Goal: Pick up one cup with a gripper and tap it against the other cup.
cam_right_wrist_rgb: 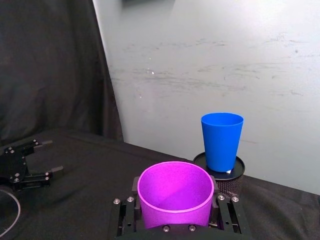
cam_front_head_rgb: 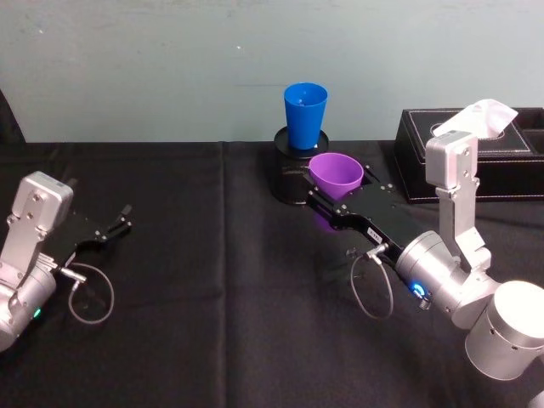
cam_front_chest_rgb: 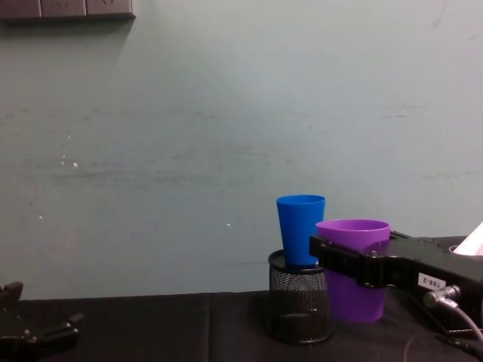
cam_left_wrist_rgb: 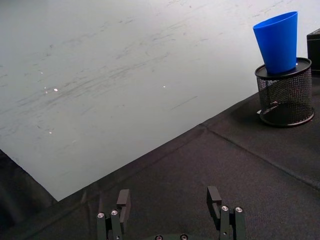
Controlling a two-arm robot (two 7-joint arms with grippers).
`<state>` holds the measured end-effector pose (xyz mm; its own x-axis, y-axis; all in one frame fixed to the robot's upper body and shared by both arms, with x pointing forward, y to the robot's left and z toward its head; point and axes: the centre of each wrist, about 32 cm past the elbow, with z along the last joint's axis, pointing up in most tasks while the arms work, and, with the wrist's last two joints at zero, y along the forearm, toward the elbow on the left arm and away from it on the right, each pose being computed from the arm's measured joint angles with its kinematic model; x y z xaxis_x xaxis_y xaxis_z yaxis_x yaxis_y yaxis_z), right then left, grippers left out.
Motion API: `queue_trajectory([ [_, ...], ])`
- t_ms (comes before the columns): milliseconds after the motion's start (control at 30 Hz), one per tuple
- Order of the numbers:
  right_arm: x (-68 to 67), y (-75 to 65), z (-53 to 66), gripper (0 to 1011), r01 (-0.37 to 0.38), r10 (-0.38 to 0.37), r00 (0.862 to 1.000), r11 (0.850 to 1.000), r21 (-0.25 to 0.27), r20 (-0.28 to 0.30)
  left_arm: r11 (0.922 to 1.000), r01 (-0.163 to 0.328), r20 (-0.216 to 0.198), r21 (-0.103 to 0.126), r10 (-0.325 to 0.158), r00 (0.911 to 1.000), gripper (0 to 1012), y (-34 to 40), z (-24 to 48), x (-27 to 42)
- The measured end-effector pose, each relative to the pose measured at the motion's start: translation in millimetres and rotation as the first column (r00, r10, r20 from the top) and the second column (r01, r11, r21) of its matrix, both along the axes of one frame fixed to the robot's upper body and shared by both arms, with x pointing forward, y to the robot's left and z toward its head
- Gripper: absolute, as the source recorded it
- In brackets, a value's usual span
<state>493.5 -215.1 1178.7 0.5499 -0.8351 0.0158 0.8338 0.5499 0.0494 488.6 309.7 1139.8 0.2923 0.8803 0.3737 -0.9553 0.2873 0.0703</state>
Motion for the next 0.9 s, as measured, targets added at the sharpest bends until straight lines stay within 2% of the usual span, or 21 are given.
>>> queue_trajectory([
  [900,0.0,0.0,0.0,738,0.000,0.000,1.000,1.000,0.000,0.000,1.0000,0.000,0.000,0.000,0.000,1.0000,1000,0.0,0.0,0.0],
])
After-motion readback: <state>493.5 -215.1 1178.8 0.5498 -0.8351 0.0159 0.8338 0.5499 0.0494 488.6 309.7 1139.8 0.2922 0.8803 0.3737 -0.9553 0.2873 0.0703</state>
